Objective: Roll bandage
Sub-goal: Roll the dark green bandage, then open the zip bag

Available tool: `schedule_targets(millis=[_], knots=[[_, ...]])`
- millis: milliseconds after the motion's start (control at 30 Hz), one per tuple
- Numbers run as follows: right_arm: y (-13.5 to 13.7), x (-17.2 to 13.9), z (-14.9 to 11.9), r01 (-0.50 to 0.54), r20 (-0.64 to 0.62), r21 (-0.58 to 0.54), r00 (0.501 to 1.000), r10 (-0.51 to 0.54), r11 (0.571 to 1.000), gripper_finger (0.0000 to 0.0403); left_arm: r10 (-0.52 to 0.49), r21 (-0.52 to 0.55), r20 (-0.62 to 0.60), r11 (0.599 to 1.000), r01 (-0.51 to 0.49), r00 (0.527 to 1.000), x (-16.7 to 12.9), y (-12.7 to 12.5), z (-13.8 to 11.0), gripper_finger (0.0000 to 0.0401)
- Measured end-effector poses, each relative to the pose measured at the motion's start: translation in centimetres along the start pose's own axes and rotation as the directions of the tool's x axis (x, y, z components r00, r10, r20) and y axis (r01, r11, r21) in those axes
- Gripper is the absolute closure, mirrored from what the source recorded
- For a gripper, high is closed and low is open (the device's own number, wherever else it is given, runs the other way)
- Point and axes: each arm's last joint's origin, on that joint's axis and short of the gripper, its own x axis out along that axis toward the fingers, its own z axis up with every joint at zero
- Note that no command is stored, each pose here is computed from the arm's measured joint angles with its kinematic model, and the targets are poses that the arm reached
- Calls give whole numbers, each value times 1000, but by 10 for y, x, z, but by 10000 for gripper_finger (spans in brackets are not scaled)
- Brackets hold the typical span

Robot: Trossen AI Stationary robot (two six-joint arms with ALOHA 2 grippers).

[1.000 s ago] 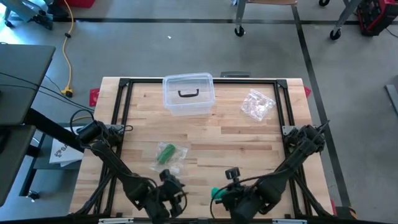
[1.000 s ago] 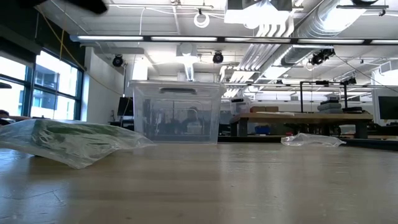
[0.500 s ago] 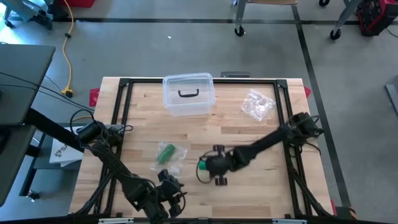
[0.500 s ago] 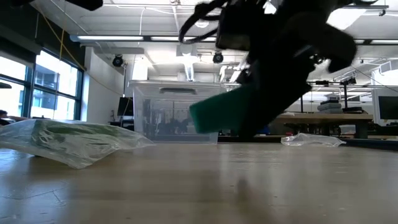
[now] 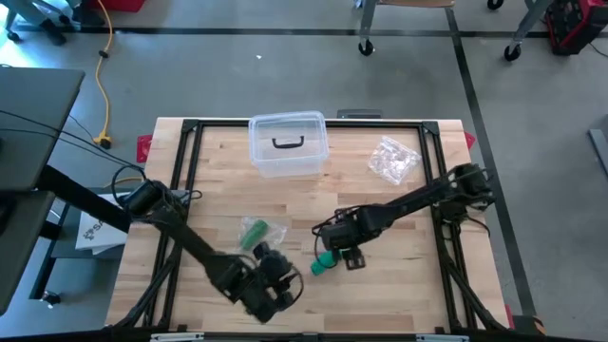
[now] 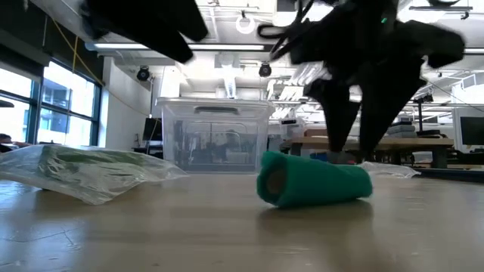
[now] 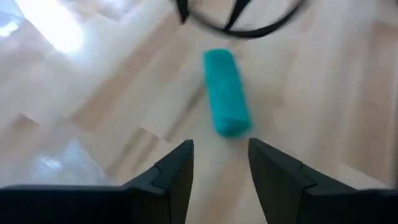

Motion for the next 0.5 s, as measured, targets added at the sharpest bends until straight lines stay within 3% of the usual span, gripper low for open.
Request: schedule_targets(millis=[133,233,300,400,467,500], knots=[[-7,-23,-11,12,64,-130,998,-3,991,158,71,51,-22,996,-70,997,20,17,17,255],[-36,-26,-37,30,117,-97,993,-19,995,159,154,105,-98,984,-143,983,35,38,25,257],[-60,-24,-65,85,105,6,991,-85,996,161,164,134,-172,981,-142,971,48,52,24,264],[-96,-33,-105,193,71,224,974,-213,955,162,74,164,-311,986,-23,947,73,73,16,278],[-120,-41,-128,221,37,431,964,-262,875,163,-9,144,-311,988,56,950,89,82,11,288],[-133,-45,-140,225,14,548,961,-277,805,164,-38,133,-298,988,80,954,96,87,10,293]])
